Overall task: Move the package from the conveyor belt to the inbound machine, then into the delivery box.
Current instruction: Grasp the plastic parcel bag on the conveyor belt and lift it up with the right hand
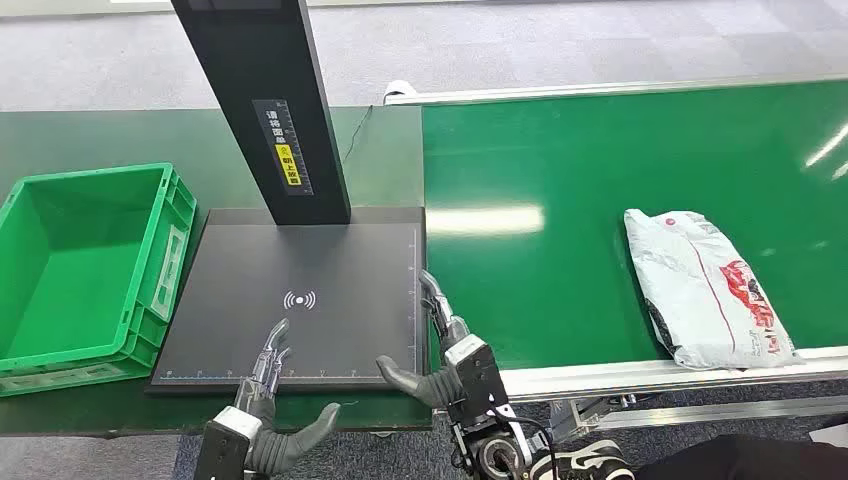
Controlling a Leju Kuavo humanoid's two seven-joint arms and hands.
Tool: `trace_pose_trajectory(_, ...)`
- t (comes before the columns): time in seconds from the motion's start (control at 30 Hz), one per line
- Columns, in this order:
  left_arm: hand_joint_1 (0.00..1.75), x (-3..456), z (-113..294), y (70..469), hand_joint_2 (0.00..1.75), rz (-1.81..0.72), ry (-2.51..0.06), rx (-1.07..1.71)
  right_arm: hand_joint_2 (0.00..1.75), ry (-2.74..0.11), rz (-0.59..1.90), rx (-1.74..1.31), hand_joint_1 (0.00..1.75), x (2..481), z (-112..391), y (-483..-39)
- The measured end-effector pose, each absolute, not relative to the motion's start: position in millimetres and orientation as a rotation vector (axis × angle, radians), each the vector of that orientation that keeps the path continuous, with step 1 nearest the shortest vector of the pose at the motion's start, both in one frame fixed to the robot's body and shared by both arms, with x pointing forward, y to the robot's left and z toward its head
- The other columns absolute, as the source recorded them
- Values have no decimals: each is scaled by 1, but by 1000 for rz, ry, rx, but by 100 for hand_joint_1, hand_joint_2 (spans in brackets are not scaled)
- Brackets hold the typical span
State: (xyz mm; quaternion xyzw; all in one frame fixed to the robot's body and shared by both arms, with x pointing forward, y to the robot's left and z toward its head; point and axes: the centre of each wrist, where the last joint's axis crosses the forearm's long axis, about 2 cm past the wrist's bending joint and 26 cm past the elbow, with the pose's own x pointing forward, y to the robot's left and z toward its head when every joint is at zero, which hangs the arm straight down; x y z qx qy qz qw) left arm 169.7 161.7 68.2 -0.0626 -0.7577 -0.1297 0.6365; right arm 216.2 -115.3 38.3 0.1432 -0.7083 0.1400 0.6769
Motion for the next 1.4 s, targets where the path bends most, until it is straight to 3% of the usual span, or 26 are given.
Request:
trace_pose_trajectory(0.17,0,177,71,161,175,-302,-1747,-168,175,-1537,528,113,0,243,49,-130)
trace_pose_trajectory(0.3,0,187,72,159,175,-308,-1760,-196,175,-1447,728,-180,0,290,51,-166)
trace_pose_trajectory(0.53,0,192,72,159,175,-311,-1769,-218,175,-1247,860,-554,0,344,60,-216)
trace_pose_trajectory(0.63,0,200,74,159,175,-321,-1780,-239,175,-985,943,-800,0,363,61,-261)
trace_pose_trajectory(0.9,0,204,74,161,175,-318,-1786,-253,175,-553,1027,-975,0,357,46,-351)
trace_pose_trajectory(1.4,0,198,69,168,175,-292,-1777,-232,175,-222,956,-1040,0,345,51,-426)
